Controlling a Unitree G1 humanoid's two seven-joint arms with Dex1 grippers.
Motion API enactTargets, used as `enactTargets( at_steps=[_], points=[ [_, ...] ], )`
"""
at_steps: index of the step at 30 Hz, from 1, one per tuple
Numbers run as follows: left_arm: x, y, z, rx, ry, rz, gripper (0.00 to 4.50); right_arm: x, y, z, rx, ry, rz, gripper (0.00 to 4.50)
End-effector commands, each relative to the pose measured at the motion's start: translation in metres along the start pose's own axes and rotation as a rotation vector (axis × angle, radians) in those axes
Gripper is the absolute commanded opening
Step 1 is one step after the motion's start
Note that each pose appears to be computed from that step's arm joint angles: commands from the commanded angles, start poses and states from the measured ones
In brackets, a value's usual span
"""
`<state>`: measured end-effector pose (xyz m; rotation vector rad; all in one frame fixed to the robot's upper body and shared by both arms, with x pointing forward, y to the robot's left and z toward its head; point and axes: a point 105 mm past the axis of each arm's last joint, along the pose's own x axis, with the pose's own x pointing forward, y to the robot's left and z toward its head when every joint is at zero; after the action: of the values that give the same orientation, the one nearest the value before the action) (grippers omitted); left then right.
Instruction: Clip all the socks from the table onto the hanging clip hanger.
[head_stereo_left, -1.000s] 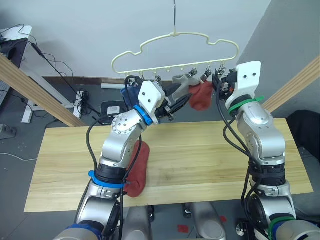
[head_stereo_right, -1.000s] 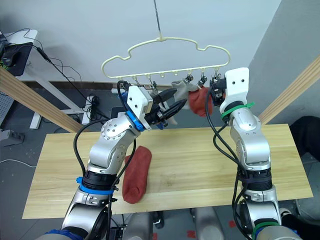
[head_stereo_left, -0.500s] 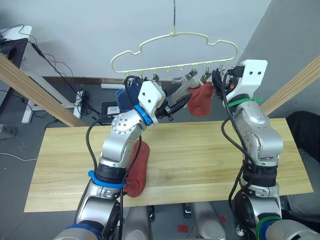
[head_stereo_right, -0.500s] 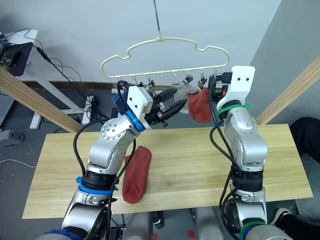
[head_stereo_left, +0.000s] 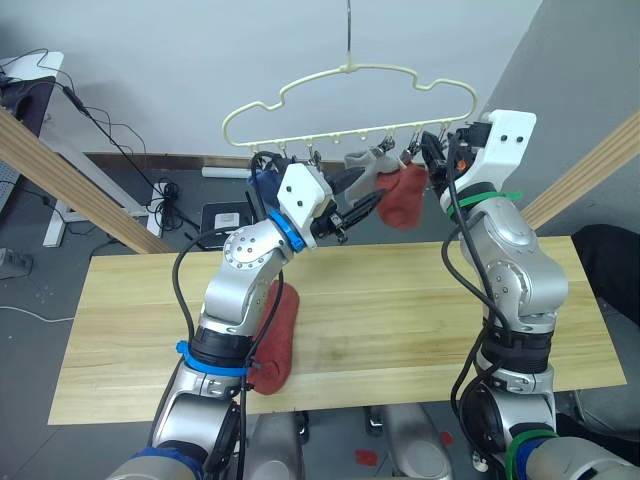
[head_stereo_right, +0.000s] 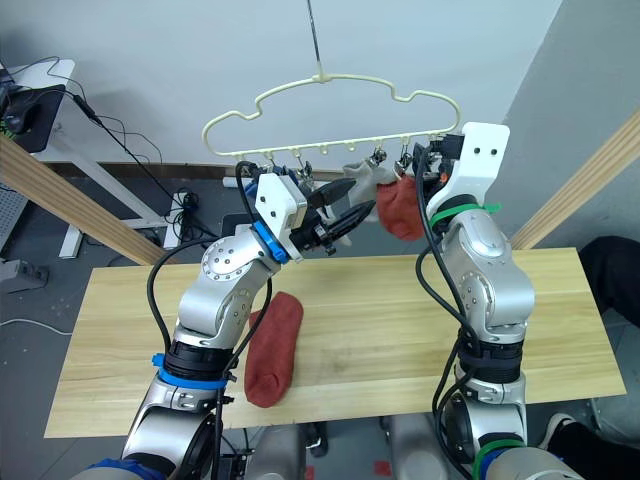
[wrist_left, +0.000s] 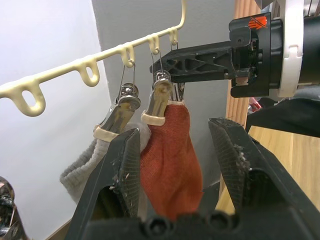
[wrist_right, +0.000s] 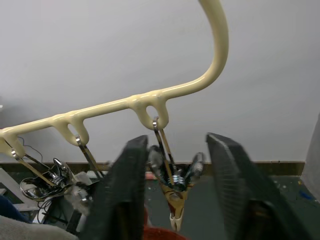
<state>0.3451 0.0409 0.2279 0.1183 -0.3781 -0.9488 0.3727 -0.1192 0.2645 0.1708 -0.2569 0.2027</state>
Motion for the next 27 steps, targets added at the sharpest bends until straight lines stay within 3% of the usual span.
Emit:
enactTargets(
  at_steps=[1,4,8,12,19,23,27],
  points=[
    [0.0,-0.004,0.011,0.04,-0.038,-0.015,2.43,-0.003,0.004,0.016,0.011,-0.061,0.021,0.63],
    [-0.002,-0.003,0.009,0.049,-0.027,-0.003,2.43,-0.003,0.005,0.017,0.008,-0.064,0.03,0.04],
    [-0.014,0.002,-0.002,0.077,0.023,0.061,2.43,-0.003,0.005,0.019,-0.001,-0.068,0.037,0.04],
    [-0.049,0.007,-0.031,0.068,0.162,0.193,2.43,-0.003,0.004,0.02,-0.017,-0.071,0.043,0.04],
    [-0.129,-0.01,-0.082,-0.067,0.411,0.417,4.42,-0.003,0.003,0.021,-0.041,-0.067,0.066,0.0],
    [-0.164,-0.025,-0.106,-0.156,0.532,0.586,4.49,-0.002,0.005,0.02,-0.046,-0.06,0.08,0.0],
    [-0.179,-0.028,-0.127,-0.179,0.607,0.681,4.49,-0.001,0.006,0.02,-0.049,-0.054,0.093,0.0]
  ],
)
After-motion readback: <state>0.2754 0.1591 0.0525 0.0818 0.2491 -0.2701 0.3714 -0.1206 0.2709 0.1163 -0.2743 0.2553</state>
